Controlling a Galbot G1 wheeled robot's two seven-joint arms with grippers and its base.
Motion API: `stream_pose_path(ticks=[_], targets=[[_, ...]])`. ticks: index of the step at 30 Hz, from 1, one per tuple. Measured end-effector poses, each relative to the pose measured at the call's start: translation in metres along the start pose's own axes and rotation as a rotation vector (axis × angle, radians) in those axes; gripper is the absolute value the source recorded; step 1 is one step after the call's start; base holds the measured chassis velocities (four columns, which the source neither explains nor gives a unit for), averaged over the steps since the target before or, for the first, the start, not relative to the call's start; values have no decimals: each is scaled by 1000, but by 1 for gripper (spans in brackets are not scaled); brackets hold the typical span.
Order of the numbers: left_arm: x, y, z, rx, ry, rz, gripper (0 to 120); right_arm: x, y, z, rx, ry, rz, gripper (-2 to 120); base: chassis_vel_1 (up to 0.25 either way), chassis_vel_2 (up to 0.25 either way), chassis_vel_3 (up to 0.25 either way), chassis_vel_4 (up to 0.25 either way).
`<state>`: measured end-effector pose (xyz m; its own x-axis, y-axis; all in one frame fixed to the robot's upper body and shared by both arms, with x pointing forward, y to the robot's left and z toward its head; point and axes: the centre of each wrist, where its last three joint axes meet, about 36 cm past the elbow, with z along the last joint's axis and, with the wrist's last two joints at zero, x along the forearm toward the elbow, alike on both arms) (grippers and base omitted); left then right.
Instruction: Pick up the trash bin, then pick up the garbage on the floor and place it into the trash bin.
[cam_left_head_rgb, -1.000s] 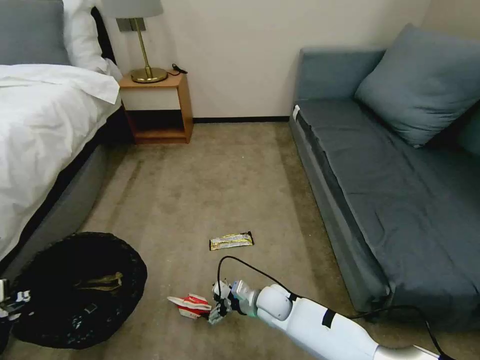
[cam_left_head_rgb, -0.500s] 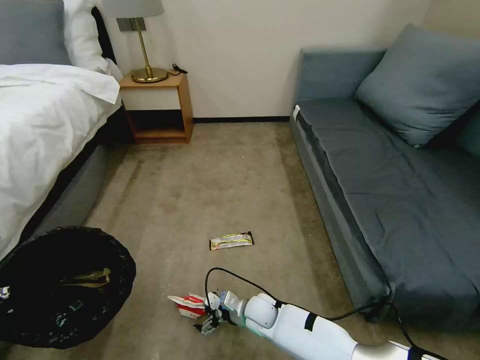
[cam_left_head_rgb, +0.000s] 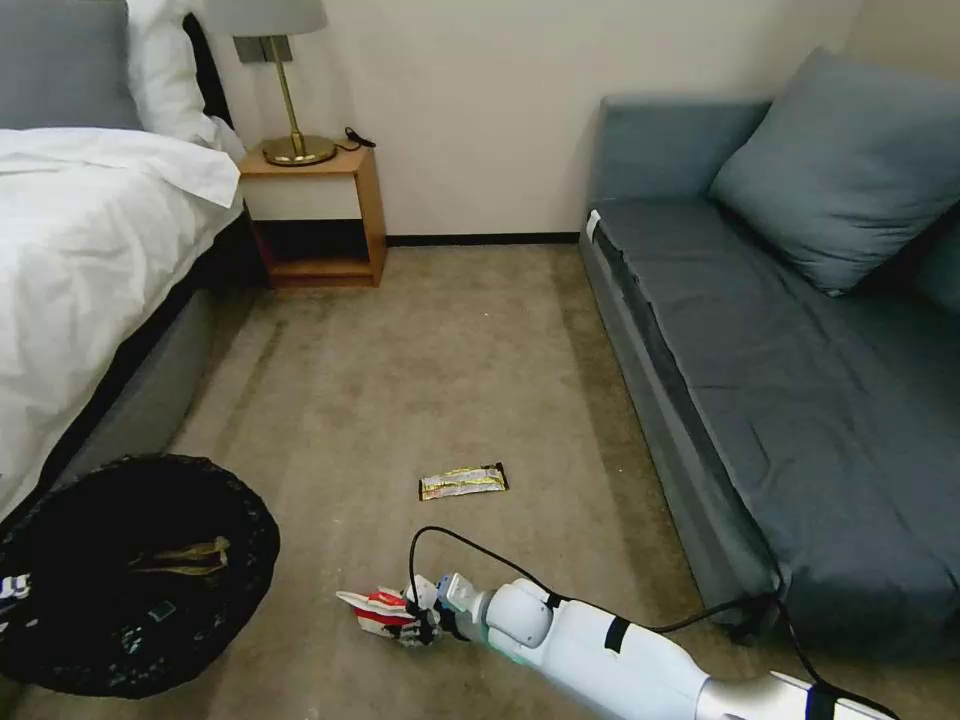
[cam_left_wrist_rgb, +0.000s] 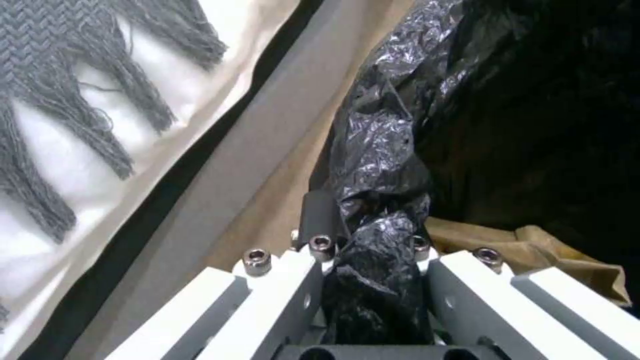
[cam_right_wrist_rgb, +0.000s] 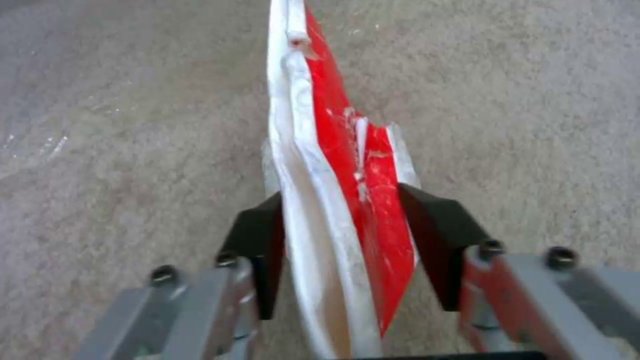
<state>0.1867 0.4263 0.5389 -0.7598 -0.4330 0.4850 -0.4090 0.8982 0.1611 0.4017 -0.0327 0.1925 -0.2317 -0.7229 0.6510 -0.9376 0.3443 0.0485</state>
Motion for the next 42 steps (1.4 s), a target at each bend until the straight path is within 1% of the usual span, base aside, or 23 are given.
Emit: stream_pose_path(ticks=[2,5,7,9,11,12,13,17,21,23,24,26,27,28,29,30,31,34,35,37,39,40,42], targets=[[0,0,0,0,1,0,3,0,0,0,-1,0,1,43,0,0,0,0],[1,1,0,-3,2,-3,3,0,-1,0,-4,-1,4,25,0,0,0,0],[1,1,0,-3,2,-3,3,0,-1,0,-4,-1,4,22,0,0,0,0],[1,1,0,-3,0,-2,3,0,0,0,-4,-4,6,11,0,0,0,0],[1,1,0,-2,1,-1,3,0,1,0,-5,-6,6,10,0,0,0,0],[0,0,1,-1,1,1,3,0,1,0,-7,-7,9,3,0,0,0,0],[0,-1,1,0,2,2,3,1,0,1,-14,-12,13,0,0,0,0,0],[-2,-1,3,3,7,3,3,5,-2,1,-30,-26,25,0,0,0,0,0],[-5,-3,5,7,12,10,3,22,-16,-3,-54,-77,66,0,0,0,0,0],[-7,-5,6,9,13,17,3,44,-27,-11,-110,-145,105,0,0,0,0,0],[-7,-5,6,9,13,17,3,44,-27,-11,-110,-145,105,0,0,0,0,0],[-8,-6,7,13,17,20,3,60,-35,-19,-154,-194,136,0,0,0,0,0],[-9,-6,9,17,22,22,3,74,-38,-29,-188,-245,156,0,0,0,0,0],[-9,-6,9,18,23,23,3,77,-38,-31,-193,-253,158,0,0,0,0,0],[-11,-7,12,24,30,25,3,98,-37,-52,-235,-336,166,0,0,0,0,0],[-11,-7,12,24,30,25,3,98,-37,-52,-235,-336,166,0,0,0,0,0],[-12,-8,13,26,32,26,3,107,-36,-63,-249,-370,166,0,0,0,0,0],[-15,-11,16,31,37,32,3,137,-21,-107,-271,-501,131,0,0,0,0,0],[-15,-11,16,31,37,32,3,137,-21,-107,-271,-501,131,0,0,0,0,0],[-16,-12,16,33,35,32,3,143,-15,-121,-269,-539,119,0,0,0,0,0],[-17,-12,16,33,35,33,3,148,2,-155,-275,-625,69,0,0,0,0,0],[-17,-12,16,33,35,33,3,148,2,-155,-275,-625,69,0,0,0,0,0],[-17,-11,16,32,36,32,3,148,15,-176,-272,-667,21,0,0,0,0,0]])
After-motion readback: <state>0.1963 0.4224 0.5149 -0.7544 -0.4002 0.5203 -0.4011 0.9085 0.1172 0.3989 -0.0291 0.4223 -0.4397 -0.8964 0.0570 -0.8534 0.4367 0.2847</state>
